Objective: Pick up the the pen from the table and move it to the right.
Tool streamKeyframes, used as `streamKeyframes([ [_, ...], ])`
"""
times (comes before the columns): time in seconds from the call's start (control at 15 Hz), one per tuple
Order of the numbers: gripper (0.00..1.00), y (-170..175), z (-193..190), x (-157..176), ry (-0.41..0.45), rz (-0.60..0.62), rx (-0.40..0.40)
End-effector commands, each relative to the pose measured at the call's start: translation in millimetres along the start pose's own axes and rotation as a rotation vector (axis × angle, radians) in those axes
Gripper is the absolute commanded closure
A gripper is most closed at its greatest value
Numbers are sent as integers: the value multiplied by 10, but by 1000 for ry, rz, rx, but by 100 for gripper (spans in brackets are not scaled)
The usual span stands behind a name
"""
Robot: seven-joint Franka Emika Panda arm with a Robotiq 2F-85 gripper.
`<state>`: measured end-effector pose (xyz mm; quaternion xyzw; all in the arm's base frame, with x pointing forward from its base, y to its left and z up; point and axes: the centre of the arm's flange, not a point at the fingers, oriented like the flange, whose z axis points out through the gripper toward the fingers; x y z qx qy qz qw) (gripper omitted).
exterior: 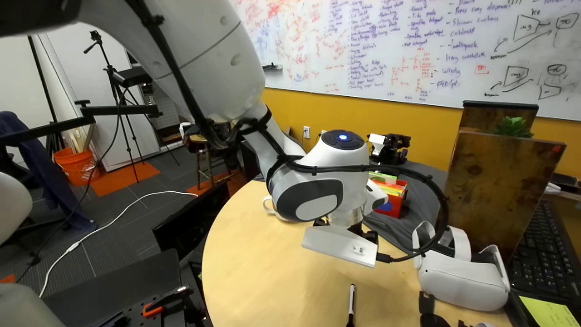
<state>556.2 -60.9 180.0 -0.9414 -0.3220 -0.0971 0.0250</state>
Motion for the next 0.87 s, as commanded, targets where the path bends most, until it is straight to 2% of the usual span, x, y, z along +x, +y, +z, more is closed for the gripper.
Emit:
streamKeyframes([
  [0.0,0,-217,-301,99,60,84,2],
  [0.27,0,-276,-425,159,91,175,-4],
  [0.33,0,-292,-441,157,86,173,-1],
  [0.4,0,-181,-291,206,78,137,13],
  [0.8,0,-189,-276,195,75,138,16],
])
